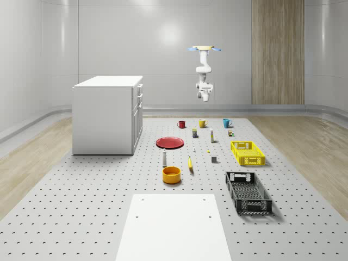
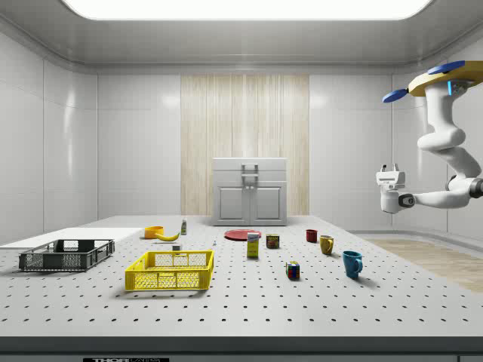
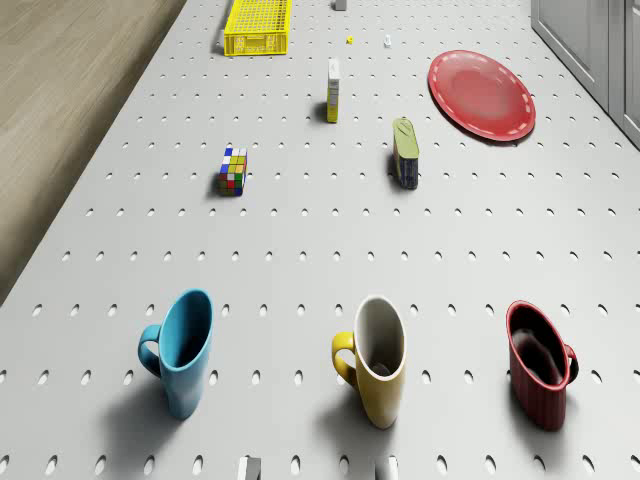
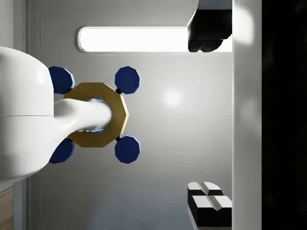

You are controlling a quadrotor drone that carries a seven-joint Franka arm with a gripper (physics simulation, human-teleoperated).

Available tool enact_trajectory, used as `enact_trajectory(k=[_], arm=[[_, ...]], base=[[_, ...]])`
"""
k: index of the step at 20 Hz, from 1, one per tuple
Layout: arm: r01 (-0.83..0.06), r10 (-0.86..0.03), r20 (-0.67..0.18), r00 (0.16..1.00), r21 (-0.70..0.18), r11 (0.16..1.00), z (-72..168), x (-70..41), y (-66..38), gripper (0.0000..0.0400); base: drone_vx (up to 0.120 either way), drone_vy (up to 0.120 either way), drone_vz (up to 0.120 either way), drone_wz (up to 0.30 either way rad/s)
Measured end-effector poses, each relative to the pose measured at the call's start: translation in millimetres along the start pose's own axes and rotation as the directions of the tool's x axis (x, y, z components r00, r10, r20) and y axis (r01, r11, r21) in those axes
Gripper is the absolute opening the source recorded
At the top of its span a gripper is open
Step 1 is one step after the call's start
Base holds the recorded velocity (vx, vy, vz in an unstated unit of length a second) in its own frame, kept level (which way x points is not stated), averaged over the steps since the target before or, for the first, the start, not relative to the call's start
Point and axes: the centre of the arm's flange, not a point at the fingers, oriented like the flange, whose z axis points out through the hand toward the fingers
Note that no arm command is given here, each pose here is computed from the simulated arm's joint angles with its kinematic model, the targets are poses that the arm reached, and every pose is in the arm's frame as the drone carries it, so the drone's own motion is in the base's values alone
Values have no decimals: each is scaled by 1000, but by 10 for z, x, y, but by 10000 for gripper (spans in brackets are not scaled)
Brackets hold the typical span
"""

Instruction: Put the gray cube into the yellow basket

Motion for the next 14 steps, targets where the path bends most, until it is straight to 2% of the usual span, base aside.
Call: enact_trajectory(k=[10, 14], arm=[[0, 0, -6, 1000, 6, 1000, -664, -14, 14, 400], [0, 0, -8, 1000, 8, 1000, -810, -6, 6, 400]], base=[[0, 0, 0, 0], [100, 0, 0, 0]])
